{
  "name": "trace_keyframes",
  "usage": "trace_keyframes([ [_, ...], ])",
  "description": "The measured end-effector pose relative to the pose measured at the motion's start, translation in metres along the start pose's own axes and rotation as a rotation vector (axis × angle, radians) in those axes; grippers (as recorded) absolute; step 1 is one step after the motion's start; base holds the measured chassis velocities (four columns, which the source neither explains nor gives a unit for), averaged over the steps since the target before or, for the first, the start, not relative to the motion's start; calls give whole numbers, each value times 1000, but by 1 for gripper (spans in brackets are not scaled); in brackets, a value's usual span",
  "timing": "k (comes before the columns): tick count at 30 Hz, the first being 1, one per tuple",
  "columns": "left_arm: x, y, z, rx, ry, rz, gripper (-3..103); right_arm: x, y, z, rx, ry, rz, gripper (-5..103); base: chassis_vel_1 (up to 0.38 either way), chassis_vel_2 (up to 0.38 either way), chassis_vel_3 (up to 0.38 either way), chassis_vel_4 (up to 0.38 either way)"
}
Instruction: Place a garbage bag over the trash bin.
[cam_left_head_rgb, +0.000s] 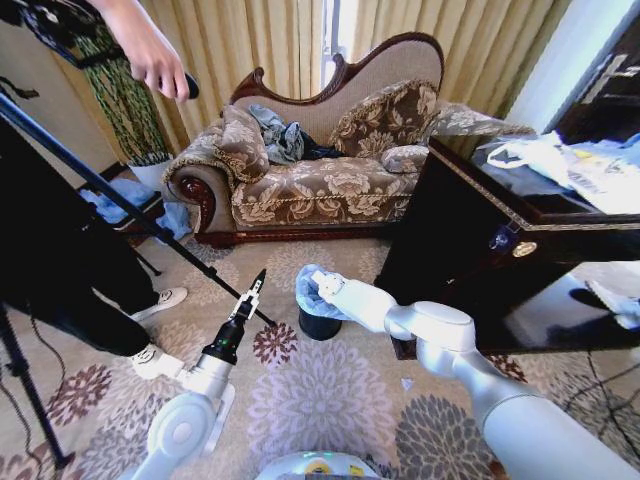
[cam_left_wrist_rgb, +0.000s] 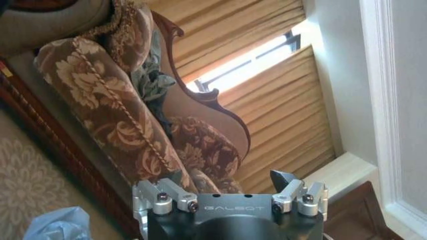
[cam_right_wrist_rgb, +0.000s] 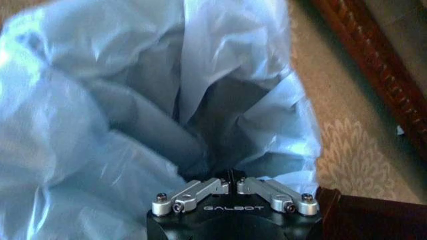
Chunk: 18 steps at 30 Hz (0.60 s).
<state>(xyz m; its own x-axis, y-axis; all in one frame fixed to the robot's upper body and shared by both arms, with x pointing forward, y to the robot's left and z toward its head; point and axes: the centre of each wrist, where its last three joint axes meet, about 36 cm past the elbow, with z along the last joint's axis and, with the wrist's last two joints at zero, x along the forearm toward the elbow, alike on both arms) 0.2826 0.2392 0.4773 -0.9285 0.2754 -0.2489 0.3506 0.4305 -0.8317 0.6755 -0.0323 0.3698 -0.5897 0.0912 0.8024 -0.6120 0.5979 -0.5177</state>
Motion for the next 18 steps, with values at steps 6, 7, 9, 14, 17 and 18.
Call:
trace_keyframes([
  [6, 0, 3, 1, 3, -8, -7, 92, 2, 5, 11, 51, 8, -22, 0, 0, 0, 0, 0],
  [7, 0, 3, 1, 3, -8, -7, 92, 2, 5, 11, 51, 8, -22, 0, 0, 0, 0, 0],
  [9, 0, 3, 3, 8, -8, -6, 92, 0, 2, 12, 55, 13, -15, 0, 0, 0, 0, 0],
  [14, 0, 5, 5, 10, -4, -8, 92, 4, 0, 17, 92, 8, -23, 0, 0, 0, 0, 0],
  [17, 0, 5, 5, 12, -2, -9, 92, 8, 2, 16, 94, -1, -34, 0, 0, 0, 0, 0],
  [18, 0, 5, 6, 14, 1, -8, 92, 13, 4, 13, 85, -12, -48, 0, 0, 0, 0, 0],
])
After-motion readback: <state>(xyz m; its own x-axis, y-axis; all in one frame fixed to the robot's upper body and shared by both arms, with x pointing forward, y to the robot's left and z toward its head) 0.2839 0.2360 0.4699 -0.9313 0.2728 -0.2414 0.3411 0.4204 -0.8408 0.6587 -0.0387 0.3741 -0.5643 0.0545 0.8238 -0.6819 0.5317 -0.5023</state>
